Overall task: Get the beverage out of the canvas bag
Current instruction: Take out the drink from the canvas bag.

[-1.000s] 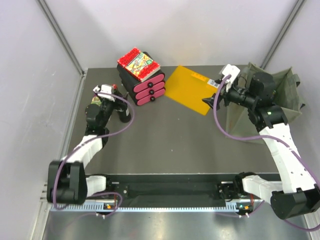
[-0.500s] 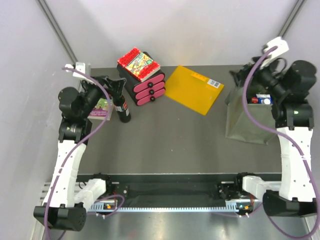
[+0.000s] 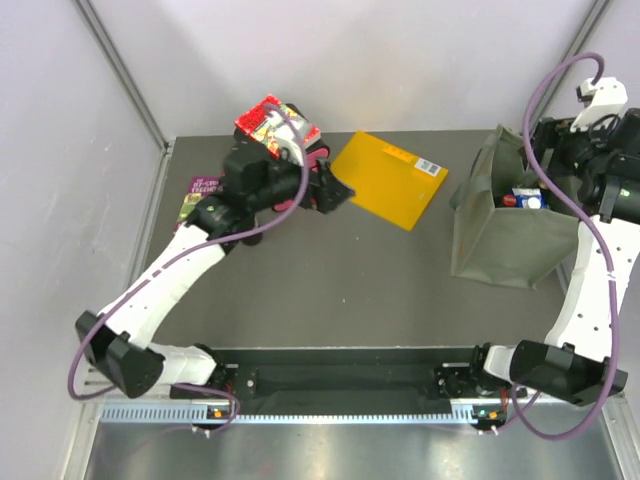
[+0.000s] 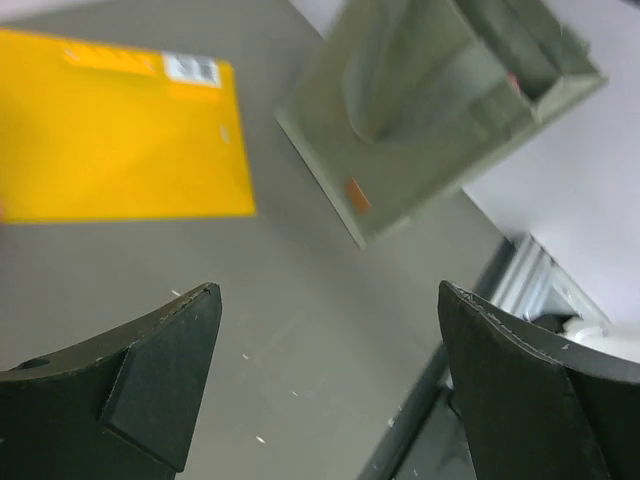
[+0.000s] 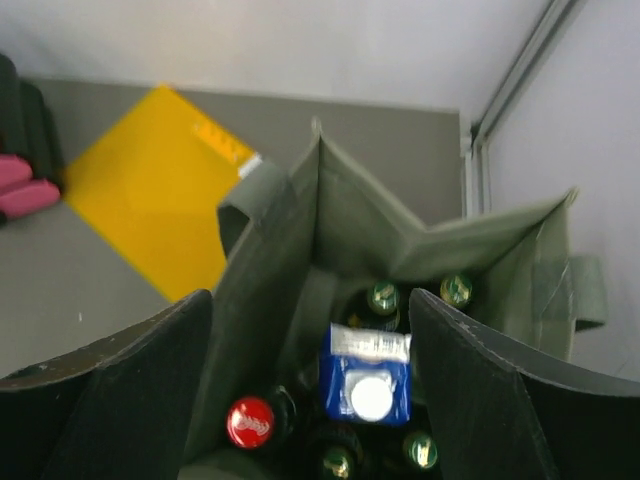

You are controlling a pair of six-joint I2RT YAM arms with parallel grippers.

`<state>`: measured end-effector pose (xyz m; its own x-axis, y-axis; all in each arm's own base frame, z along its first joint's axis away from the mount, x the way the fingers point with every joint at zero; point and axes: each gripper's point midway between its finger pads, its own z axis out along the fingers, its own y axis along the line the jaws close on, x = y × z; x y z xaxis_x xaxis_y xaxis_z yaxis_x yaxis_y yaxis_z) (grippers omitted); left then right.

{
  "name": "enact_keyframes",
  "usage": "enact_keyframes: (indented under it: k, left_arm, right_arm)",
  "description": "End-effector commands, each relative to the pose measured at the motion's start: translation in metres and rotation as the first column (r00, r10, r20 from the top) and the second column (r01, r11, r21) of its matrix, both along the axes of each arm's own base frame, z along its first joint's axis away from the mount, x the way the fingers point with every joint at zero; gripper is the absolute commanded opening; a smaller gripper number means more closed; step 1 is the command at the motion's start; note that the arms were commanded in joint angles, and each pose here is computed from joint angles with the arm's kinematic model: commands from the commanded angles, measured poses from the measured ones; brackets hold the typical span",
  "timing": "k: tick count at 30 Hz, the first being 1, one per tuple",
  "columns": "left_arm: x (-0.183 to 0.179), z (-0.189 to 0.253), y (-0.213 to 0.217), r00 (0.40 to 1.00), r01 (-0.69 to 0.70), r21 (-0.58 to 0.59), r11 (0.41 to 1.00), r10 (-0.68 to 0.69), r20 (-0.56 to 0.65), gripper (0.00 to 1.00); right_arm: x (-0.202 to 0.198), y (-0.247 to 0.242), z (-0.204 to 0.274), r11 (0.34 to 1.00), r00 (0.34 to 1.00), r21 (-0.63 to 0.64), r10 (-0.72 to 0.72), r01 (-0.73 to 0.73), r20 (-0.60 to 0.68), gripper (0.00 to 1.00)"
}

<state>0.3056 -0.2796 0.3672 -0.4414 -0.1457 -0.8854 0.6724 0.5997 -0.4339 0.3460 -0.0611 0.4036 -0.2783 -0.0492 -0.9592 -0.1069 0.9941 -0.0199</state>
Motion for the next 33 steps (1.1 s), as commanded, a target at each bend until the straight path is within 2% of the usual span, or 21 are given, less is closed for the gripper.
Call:
enact_keyframes:
  k: [1, 5, 10, 19, 27, 33]
  left_arm:
    - [-0.011, -0.003, -0.035, 0.998, 0.069, 0.005, 0.998, -0.069, -0.003, 0.93]
    - [-0.012, -0.018, -0.062, 0.991, 0.129, -0.001, 0.992, -0.129, -0.026, 0.93]
    - [-0.015, -0.036, -0.080, 0.985, 0.169, 0.016, 0.985, -0.168, -0.050, 0.93]
    - [-0.017, -0.046, -0.093, 0.976, 0.210, 0.006, 0.978, -0.209, -0.054, 0.93]
    - [-0.020, -0.054, -0.097, 0.969, 0.242, 0.007, 0.970, -0.242, -0.050, 0.93]
    - [-0.019, -0.052, -0.101, 0.964, 0.264, 0.005, 0.965, -0.263, -0.031, 0.93]
  right_arm:
    - [-0.018, -0.006, -0.025, 0.998, 0.991, -0.059, 0.024, -0.032, -0.128, 0.79]
    - [-0.028, -0.002, -0.052, 0.993, 0.970, -0.064, 0.078, -0.095, -0.230, 0.78]
    - [-0.043, 0.016, -0.071, 0.971, 0.933, -0.048, 0.212, -0.235, -0.291, 0.81]
    - [-0.063, 0.022, -0.101, 0.957, 0.888, -0.030, 0.254, -0.288, -0.384, 0.83]
    - [-0.074, 0.024, -0.110, 0.951, 0.879, -0.055, 0.259, -0.305, -0.401, 0.84]
    - [-0.059, 0.023, -0.111, 0.949, 0.888, -0.060, 0.267, -0.311, -0.375, 0.84]
